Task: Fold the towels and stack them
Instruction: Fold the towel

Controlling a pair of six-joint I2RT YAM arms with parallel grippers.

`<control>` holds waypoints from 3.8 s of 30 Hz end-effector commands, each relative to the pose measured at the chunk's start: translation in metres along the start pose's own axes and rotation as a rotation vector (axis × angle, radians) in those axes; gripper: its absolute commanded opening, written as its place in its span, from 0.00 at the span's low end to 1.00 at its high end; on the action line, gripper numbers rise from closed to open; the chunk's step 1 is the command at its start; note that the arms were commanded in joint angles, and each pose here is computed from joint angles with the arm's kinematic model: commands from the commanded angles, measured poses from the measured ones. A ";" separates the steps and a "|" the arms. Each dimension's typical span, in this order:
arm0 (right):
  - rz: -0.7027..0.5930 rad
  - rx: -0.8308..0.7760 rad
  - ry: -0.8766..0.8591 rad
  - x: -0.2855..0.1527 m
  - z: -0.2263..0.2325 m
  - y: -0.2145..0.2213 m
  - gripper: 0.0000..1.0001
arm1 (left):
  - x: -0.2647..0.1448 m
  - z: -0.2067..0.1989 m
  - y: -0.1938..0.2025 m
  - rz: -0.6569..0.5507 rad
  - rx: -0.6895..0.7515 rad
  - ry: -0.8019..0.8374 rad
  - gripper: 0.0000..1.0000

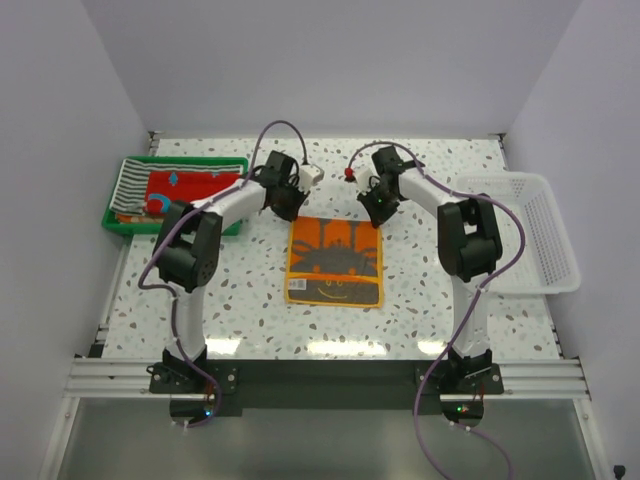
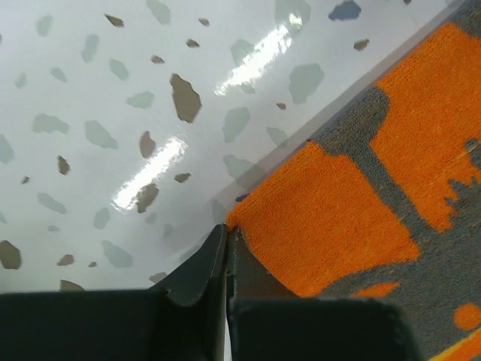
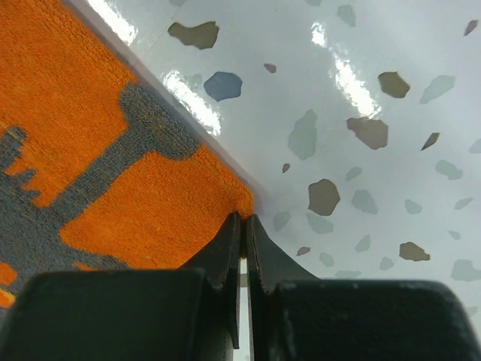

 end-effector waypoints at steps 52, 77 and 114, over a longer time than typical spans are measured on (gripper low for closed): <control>-0.044 0.411 0.038 -0.078 0.097 0.096 0.00 | -0.104 -0.127 0.081 -0.121 -0.405 0.113 0.00; 0.003 0.509 -0.040 -0.055 0.118 0.124 0.05 | -0.083 -0.135 0.112 -0.039 -0.434 0.106 0.14; -0.234 0.783 -0.102 -0.039 0.156 0.133 0.34 | -0.084 -0.168 0.080 -0.167 -0.615 0.122 0.37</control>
Point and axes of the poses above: each gripper's point midway between its finger pads, its own x axis out along the fingers, its own z axis along the line the jaws close on, y = z × x, the point moved 3 cm from there along -x, back along the fingers, and after that the axes turned 5 degrees about x, right-handed, at the moved point
